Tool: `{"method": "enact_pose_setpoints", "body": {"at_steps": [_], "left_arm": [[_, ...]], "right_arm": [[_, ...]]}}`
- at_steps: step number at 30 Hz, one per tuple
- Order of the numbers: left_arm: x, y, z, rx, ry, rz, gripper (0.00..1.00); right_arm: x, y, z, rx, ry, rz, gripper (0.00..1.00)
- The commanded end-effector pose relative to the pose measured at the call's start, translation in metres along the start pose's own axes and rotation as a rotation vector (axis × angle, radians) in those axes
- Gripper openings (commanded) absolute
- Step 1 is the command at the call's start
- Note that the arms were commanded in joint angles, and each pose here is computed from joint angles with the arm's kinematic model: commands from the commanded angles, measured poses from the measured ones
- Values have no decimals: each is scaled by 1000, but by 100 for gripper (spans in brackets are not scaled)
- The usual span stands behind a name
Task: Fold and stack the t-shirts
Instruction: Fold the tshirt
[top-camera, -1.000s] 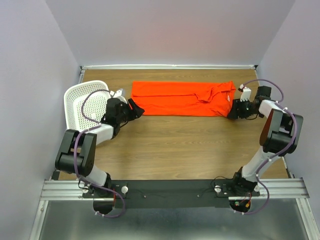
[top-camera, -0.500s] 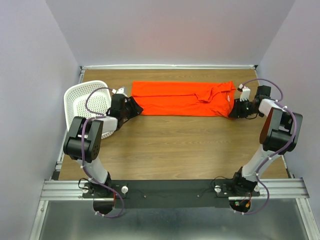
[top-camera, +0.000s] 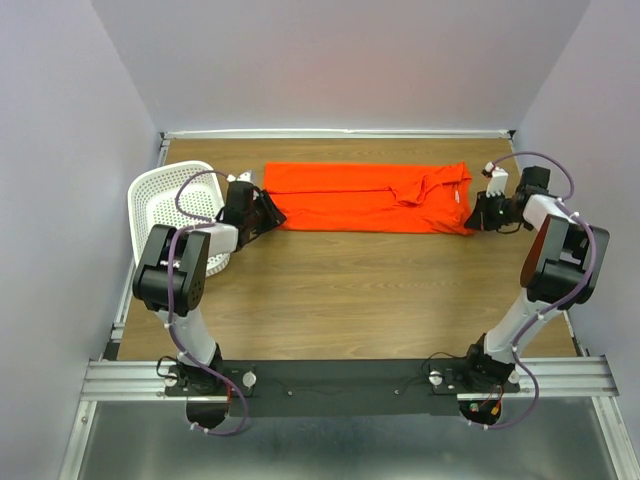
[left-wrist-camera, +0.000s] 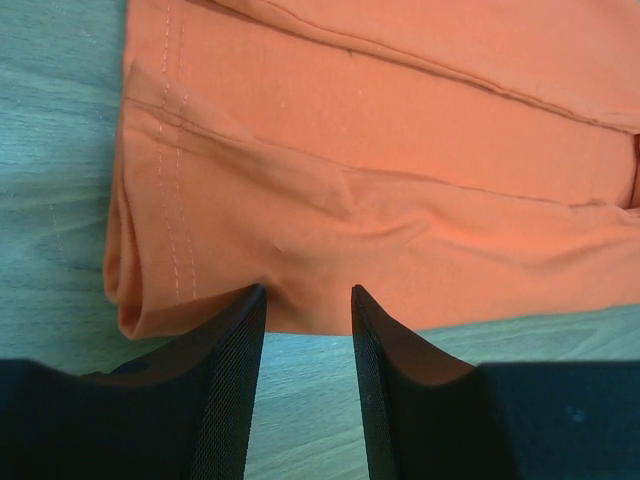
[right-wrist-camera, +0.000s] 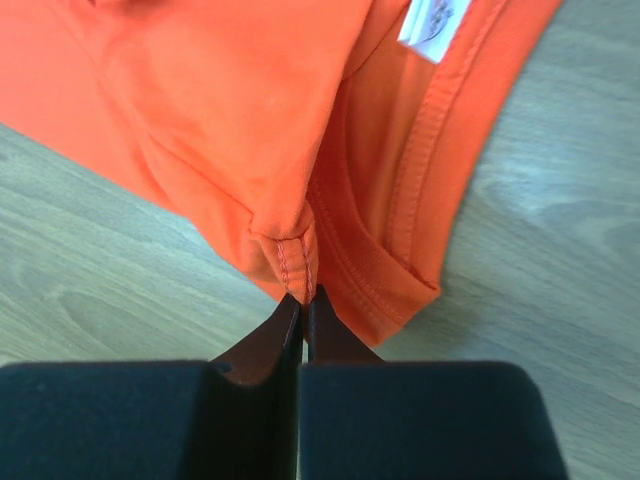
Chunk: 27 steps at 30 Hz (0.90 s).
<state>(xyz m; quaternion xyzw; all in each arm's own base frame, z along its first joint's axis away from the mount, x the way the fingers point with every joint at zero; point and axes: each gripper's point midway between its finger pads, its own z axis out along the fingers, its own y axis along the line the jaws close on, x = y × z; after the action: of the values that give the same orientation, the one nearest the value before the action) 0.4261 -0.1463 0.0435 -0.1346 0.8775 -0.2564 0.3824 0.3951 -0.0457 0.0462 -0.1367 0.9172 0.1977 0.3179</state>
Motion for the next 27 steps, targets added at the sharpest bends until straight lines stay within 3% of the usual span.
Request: {"method": "enact_pose_setpoints", "body": {"at_steps": [1,15,21,27], "left_arm": [[5,8,4,-48,30,-10,47],[4,9,8,-58,47,-16,47],[3,9,10,-59,48,-13,47],[4,9,11,-60,53,-12,47]], "right_arm": [[-10,-8,-5,3,-21,19,6],[-28,-41,1,73,-3,59,3],[-23,-52,5,98,35,53,16],[-16,-65,14,124,68,61,38]]}}
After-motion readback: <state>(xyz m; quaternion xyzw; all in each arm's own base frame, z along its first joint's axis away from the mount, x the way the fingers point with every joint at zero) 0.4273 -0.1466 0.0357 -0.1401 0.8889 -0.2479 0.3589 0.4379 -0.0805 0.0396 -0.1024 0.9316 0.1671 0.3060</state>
